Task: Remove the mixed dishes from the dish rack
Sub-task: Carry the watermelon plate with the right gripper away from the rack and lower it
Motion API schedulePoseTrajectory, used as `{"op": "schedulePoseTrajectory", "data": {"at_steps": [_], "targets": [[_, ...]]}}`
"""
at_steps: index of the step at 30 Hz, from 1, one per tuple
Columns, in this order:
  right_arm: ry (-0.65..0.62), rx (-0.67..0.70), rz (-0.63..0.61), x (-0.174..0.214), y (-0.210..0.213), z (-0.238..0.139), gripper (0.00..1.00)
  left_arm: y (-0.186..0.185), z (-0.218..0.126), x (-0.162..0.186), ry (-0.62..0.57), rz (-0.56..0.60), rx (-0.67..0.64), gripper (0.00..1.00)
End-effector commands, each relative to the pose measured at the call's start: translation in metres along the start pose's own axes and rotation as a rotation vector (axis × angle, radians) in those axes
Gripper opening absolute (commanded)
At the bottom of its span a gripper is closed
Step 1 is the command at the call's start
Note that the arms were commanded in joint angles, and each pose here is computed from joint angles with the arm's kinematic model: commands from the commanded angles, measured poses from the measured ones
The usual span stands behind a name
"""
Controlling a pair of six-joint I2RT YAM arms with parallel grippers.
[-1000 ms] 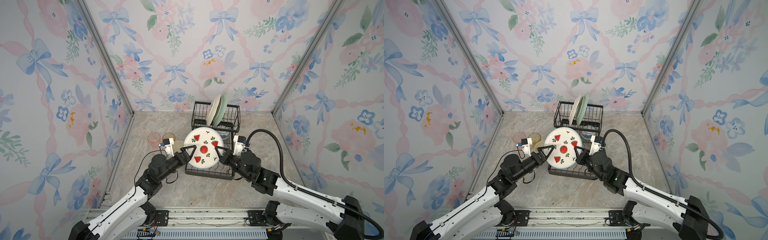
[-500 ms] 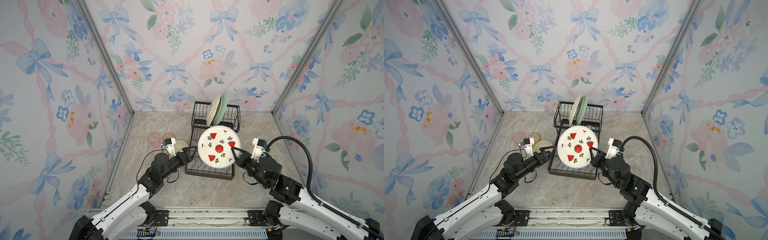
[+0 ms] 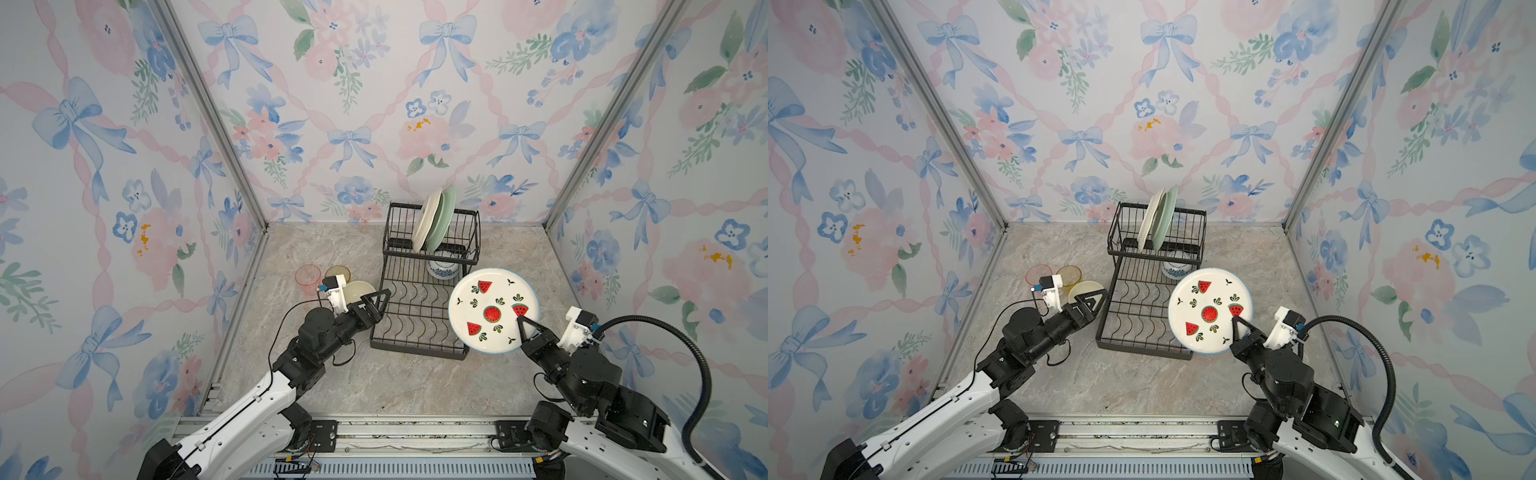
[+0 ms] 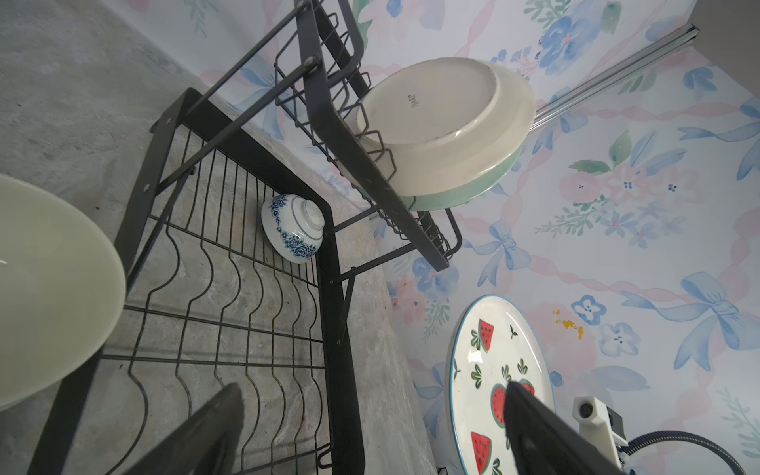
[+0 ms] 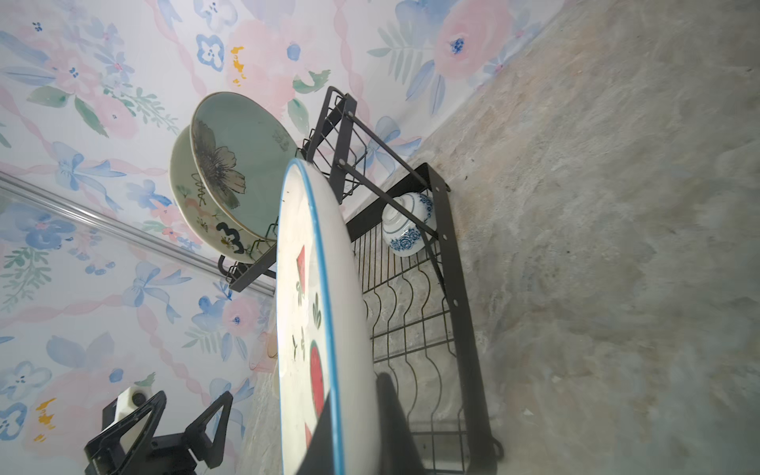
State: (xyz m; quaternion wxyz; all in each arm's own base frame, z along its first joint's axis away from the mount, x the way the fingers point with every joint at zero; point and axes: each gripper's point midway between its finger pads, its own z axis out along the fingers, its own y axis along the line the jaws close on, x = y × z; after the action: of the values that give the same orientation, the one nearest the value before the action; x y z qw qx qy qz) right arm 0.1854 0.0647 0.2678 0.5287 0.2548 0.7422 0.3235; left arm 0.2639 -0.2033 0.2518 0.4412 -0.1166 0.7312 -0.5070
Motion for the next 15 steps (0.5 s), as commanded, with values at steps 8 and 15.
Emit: {"op": "schedulePoseTrajectory", "data": {"at_steps": [8, 15], "targets": [[-0.267, 0.186, -0.067, -0.068, -0.034, -0.036, 0.0, -0.008, 0.005, -0.011, -0.026, 0.045, -0.005, 0.98], [-0.296, 0.289, -0.171, -0.089, -0.029, -0.045, 0.0, -0.014, 0.007, -0.014, -0.03, 0.057, 0.003, 0.98]]}}
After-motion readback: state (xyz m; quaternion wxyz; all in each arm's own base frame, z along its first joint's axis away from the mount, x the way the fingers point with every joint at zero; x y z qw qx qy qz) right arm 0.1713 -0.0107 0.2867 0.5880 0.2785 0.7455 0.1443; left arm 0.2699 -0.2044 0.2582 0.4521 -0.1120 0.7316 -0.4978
